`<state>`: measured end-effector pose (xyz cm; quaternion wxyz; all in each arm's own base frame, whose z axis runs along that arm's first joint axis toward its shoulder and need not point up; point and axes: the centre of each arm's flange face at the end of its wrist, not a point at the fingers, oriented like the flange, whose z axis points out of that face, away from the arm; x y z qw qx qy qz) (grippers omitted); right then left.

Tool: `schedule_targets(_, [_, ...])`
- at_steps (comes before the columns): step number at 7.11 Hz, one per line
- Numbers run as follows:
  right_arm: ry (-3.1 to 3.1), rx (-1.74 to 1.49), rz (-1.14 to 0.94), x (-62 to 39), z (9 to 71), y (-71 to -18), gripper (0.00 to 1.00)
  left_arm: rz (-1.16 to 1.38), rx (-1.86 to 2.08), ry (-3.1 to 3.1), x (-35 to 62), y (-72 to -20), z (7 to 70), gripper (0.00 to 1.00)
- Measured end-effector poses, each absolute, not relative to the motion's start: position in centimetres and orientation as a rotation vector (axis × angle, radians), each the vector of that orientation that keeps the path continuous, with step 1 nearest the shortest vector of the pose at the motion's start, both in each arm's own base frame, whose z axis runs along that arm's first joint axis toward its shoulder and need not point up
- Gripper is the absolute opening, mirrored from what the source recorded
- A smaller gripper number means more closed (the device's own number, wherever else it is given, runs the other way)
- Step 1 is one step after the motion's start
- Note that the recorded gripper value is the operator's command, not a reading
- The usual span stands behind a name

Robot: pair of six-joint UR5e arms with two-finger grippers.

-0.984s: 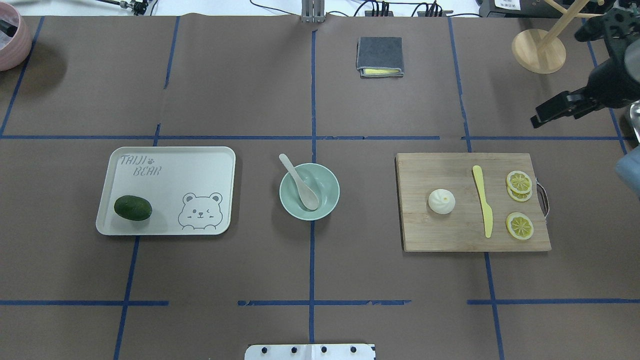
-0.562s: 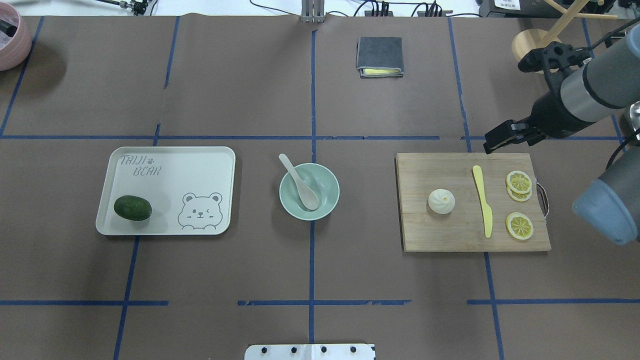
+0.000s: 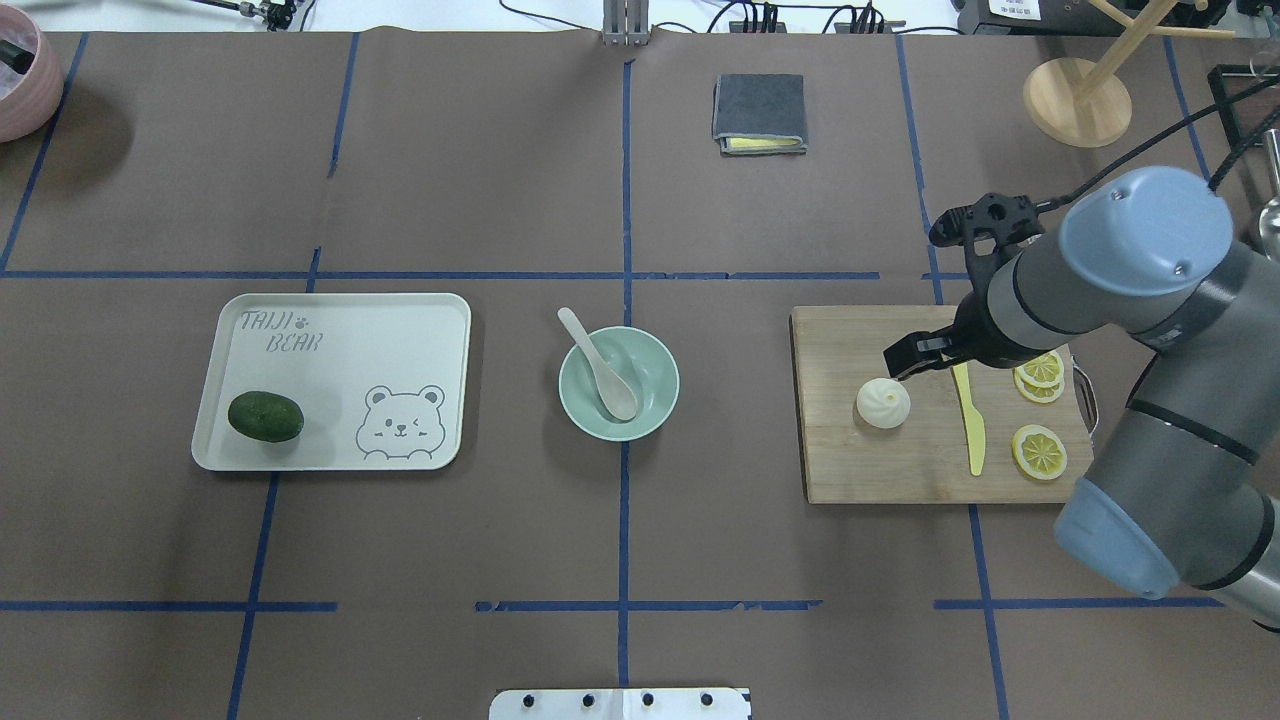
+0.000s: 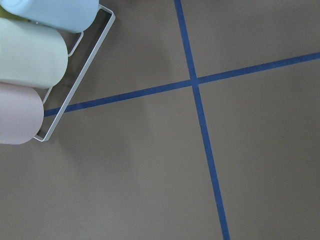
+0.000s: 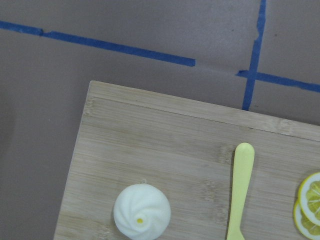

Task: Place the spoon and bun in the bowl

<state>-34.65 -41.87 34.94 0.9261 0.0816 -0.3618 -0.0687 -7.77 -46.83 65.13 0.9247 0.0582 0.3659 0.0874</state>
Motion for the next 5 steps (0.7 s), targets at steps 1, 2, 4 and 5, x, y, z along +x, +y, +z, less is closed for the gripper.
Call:
schedule_targets(1, [-0.728, 0.164, -0.148, -36.2, 35.3, -41.6, 1.0, 0.18, 0.122, 0.751, -7.8, -46.8, 65.1, 1.0])
schedule_targets(2, [-0.72, 0.162, -0.158, -37.5, 35.3, -41.5, 1.0, 0.181, 0.123, 0.751, -7.8, -46.8, 65.1, 1.0])
schedule_targets(4, [-0.712, 0.16, -0.169, -39.4, 35.5, -41.7, 1.0, 0.182, 0.127, 0.751, -7.8, -46.9, 65.0, 1.0])
schedule_targets(5, [-0.709, 0.164, -0.175, -40.2, 36.1, -41.9, 0.99, 0.183, 0.129, 0.751, -7.8, -46.9, 65.0, 1.0])
